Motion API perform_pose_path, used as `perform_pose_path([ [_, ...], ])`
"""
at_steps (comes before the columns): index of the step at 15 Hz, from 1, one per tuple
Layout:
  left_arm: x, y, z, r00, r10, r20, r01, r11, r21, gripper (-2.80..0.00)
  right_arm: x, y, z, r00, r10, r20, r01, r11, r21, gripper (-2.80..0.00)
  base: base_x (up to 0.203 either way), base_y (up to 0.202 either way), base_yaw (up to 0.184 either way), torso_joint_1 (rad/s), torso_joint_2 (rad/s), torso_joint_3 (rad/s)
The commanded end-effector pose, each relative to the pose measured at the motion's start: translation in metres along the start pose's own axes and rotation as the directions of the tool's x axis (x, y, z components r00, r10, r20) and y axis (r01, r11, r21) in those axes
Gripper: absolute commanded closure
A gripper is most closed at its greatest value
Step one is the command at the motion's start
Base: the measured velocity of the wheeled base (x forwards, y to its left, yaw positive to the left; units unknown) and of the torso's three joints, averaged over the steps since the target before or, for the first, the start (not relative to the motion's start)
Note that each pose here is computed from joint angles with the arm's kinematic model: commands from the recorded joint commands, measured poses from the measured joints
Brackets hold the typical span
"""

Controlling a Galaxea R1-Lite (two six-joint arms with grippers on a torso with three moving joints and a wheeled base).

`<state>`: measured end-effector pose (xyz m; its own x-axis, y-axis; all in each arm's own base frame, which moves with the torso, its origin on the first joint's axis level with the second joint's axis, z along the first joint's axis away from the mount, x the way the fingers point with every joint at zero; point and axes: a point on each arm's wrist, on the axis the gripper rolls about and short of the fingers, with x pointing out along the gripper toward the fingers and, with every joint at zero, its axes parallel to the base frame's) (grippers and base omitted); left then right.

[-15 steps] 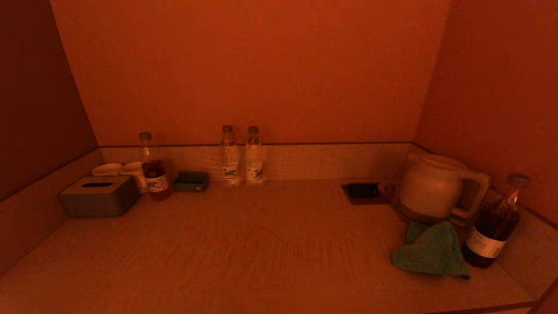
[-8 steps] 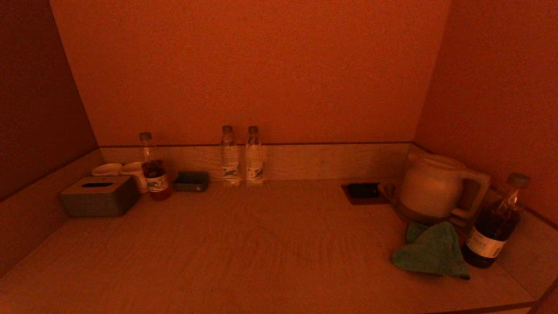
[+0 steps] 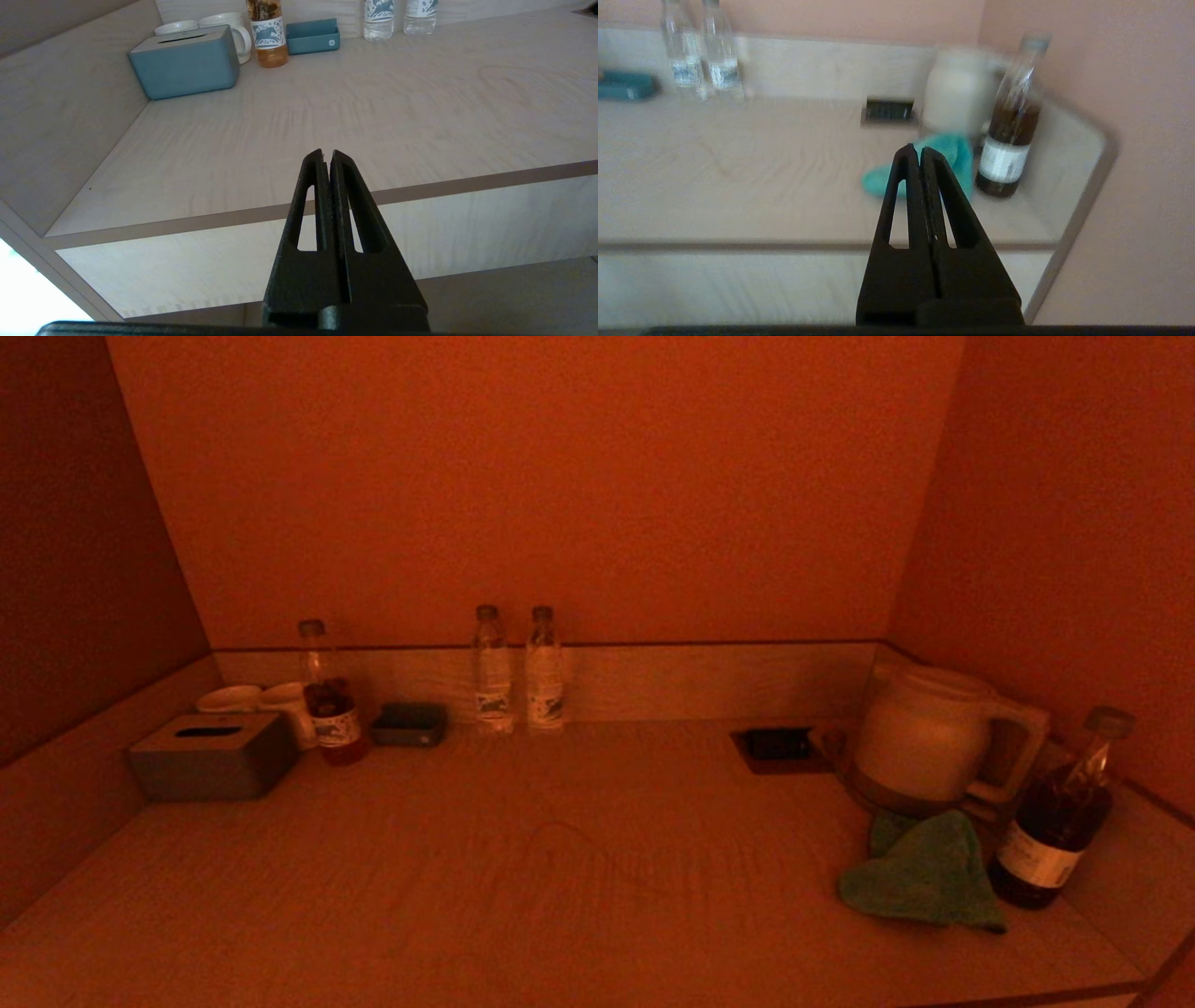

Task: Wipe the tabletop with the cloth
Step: Pick up the tablecloth

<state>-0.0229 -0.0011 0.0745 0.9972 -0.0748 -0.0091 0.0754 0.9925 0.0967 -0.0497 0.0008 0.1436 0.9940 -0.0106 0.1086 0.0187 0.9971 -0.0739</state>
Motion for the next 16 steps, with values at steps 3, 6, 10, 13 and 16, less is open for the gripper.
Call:
perform_pose_path([
  [3, 0.000, 0.000, 0.000, 1.000, -0.002, 0.000, 0.002, 1.000, 0.001, 0.00, 0.029, -0.003, 0.046, 0.991, 0.014, -0.133, -0.014, 1.000, 0.000, 0.00, 0.000, 0.000, 0.000, 0.000, 0.00, 0.000],
  [6, 0.000, 0.000, 0.000, 1.000, 0.000, 0.000, 0.000, 1.000, 0.001, 0.00, 0.069, -0.006, 0.081, 0.979, 0.020, -0.203, -0.020, 1.000, 0.000, 0.00, 0.000, 0.000, 0.000, 0.000, 0.00, 0.000],
  [10, 0.000, 0.000, 0.000, 1.000, 0.000, 0.000, 0.000, 1.000, 0.001, 0.00, 0.138, -0.009, 0.102, 0.946, -0.001, -0.324, -0.019, 0.998, -0.060, 0.00, 0.000, 0.000, 0.000, 0.000, 0.00, 0.000],
  [13, 0.000, 0.000, 0.000, 1.000, -0.002, 0.000, 0.002, 1.000, 0.001, 0.00, 0.196, -0.009, 0.094, 0.895, -0.028, -0.445, -0.022, 0.994, -0.108, 0.00, 0.000, 0.000, 0.000, 0.000, 0.00, 0.000],
  [16, 0.000, 0.000, 0.000, 1.000, -0.002, 0.000, 0.002, 1.000, 0.001, 0.00, 0.230, -0.010, 0.083, 0.866, -0.071, -0.494, 0.001, 0.990, -0.141, 0.00, 0.000, 0.000, 0.000, 0.000, 0.00, 0.000],
])
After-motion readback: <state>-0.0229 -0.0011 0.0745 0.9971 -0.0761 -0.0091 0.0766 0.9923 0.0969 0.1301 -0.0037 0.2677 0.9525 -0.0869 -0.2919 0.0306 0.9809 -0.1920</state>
